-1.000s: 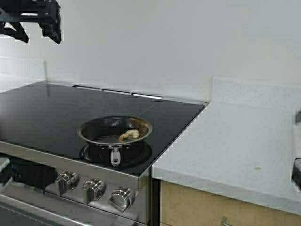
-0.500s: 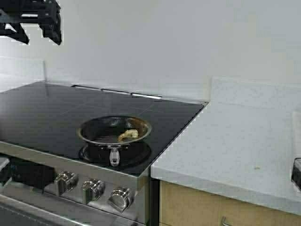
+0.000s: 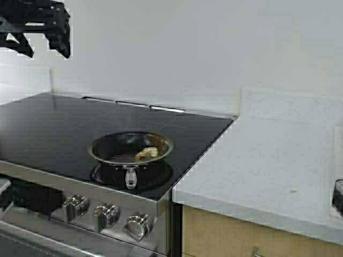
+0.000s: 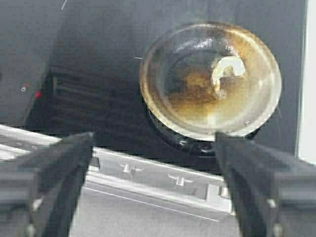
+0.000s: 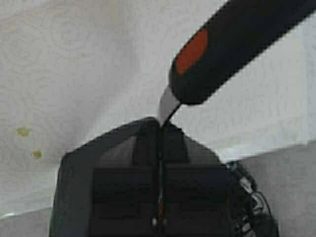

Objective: Add oil to the pan and cook the shrimp and serve it

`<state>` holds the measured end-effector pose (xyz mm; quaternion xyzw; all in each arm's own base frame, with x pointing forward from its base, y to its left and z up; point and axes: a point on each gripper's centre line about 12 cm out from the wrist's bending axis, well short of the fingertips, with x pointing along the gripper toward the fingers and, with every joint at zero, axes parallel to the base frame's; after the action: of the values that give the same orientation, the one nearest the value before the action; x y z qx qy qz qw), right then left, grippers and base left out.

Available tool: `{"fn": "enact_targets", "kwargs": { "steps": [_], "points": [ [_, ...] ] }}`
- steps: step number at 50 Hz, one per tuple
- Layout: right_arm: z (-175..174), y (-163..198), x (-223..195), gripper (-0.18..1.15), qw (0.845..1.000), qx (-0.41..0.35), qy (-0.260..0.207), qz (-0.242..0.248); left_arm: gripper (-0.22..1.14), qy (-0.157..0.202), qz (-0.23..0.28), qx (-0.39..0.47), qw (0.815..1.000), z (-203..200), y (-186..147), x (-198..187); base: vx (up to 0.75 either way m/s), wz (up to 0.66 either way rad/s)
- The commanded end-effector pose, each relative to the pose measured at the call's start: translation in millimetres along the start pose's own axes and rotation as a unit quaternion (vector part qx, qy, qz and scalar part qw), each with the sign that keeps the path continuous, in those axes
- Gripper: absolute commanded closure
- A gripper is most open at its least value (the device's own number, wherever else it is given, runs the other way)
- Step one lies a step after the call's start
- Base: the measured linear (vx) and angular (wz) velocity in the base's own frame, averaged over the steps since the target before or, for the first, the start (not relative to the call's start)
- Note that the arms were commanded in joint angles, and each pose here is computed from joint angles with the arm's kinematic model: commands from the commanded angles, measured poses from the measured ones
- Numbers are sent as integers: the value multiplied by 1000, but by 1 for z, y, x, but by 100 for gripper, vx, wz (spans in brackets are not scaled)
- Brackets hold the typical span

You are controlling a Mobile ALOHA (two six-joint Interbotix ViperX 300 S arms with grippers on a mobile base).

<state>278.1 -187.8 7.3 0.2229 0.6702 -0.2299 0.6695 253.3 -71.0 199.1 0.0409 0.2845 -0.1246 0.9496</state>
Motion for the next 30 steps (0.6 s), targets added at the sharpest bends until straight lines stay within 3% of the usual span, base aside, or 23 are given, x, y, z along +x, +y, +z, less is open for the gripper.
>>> {"fn": "enact_targets", "kwargs": {
  "steps": [1, 9, 23, 30],
  "points": [
    [22, 8, -14, 90, 999, 5, -35, 32, -11, -4, -2, 0, 1000, 4, -1, 2, 0, 0],
    [37, 8, -19, 78, 997, 17, -51, 49, -11, 0, -2, -2, 1000, 2, -1, 4, 0, 0],
    [36, 8, -11, 24, 998, 18, -15, 52, -11, 3, -2, -4, 1000, 2, -1, 6, 0, 0],
    [36, 8, -14, 17, 998, 18, -13, 54, -11, 3, -2, -5, 1000, 2, -1, 6, 0, 0]
  ]
}}
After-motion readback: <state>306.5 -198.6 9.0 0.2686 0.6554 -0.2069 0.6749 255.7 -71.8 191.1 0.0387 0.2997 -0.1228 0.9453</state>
